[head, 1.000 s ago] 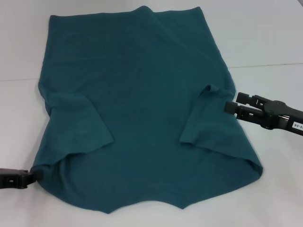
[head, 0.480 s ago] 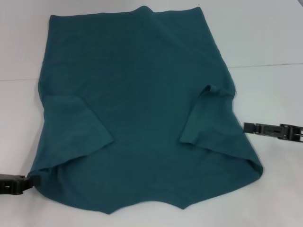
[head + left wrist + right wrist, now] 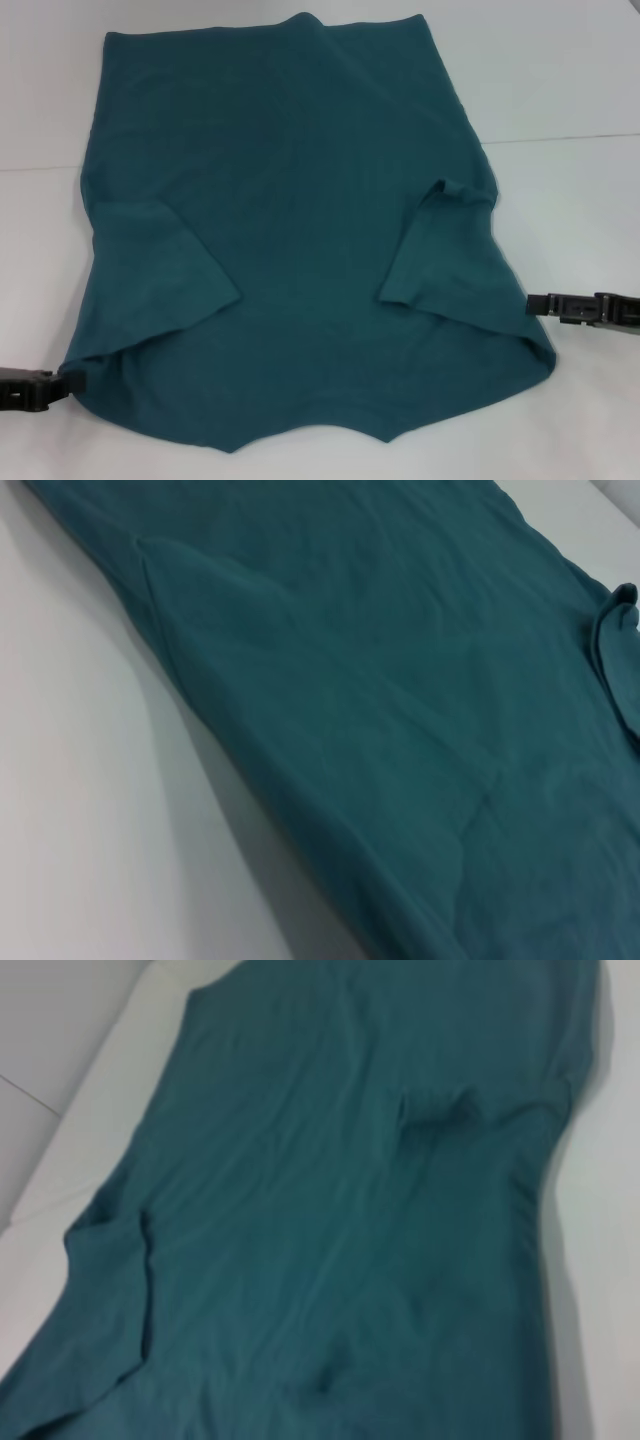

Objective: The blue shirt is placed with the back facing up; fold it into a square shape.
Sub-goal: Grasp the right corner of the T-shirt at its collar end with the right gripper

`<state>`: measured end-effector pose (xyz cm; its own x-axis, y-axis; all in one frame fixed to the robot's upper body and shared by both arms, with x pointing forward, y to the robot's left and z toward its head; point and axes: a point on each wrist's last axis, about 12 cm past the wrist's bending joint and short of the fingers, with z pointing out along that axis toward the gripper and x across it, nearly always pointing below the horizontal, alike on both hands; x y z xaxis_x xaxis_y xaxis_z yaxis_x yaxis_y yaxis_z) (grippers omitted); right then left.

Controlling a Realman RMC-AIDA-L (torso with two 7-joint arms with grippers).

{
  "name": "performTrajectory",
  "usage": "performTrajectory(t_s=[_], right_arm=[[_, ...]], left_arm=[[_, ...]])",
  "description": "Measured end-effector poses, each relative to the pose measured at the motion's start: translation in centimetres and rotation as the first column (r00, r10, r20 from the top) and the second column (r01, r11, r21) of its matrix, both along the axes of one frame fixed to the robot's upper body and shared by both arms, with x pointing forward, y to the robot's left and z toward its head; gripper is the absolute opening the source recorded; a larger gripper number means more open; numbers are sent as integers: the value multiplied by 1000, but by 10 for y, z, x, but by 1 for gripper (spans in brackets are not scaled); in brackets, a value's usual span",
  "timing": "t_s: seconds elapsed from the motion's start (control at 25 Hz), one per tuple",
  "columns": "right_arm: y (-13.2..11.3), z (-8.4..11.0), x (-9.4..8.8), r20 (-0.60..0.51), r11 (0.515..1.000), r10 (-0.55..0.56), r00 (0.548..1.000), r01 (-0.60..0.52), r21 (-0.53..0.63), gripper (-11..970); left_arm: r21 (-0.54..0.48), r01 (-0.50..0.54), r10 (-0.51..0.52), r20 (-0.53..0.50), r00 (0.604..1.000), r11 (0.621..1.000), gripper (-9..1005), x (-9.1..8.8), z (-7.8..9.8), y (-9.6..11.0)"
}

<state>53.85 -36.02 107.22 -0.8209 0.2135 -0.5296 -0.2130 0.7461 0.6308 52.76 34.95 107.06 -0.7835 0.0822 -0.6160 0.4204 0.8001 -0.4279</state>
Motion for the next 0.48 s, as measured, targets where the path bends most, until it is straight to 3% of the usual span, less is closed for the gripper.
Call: performTrajectory(t_s=[0.48], right_arm=[[5,-8,2,-33,999,-14,999,12,-37,876]], left_arm=[[-1,2,-2,2,1000,1000,28,2,1,-1]])
